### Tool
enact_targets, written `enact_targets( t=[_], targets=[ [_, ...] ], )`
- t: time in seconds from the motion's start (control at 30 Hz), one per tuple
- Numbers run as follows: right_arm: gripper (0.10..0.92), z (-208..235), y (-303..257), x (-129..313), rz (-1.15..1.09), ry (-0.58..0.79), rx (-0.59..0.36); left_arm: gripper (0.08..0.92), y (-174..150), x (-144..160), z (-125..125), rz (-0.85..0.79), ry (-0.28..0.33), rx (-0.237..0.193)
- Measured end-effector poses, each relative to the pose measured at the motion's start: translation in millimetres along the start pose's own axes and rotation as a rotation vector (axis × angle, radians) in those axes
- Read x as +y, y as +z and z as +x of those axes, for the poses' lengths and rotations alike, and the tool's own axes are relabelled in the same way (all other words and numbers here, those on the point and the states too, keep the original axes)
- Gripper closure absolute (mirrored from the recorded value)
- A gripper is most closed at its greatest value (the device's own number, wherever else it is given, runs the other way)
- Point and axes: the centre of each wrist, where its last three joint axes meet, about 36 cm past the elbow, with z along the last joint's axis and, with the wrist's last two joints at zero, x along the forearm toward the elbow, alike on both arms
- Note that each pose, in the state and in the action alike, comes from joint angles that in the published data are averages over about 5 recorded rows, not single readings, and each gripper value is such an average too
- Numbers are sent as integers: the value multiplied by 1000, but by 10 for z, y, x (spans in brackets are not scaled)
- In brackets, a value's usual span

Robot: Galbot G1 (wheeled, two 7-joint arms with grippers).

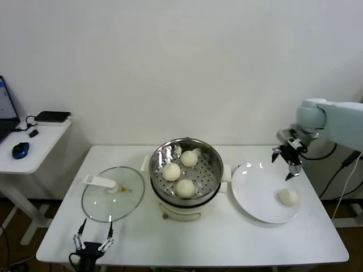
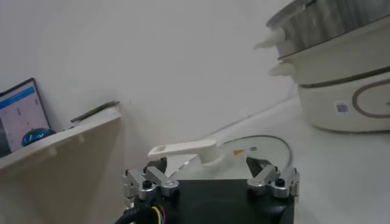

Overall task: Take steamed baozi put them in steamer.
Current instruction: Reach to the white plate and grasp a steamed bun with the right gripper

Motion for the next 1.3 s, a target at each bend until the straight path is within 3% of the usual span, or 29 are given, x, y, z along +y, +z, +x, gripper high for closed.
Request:
enact_targets(
  t=[0.6, 1.3],
  targets=[
    [200, -853, 509, 237, -92, -29, 52, 177, 70, -15, 19, -16, 11, 20],
    [200, -1275, 537, 325, -122, -49, 44, 177, 78, -9, 22, -22, 10, 23]
  ],
)
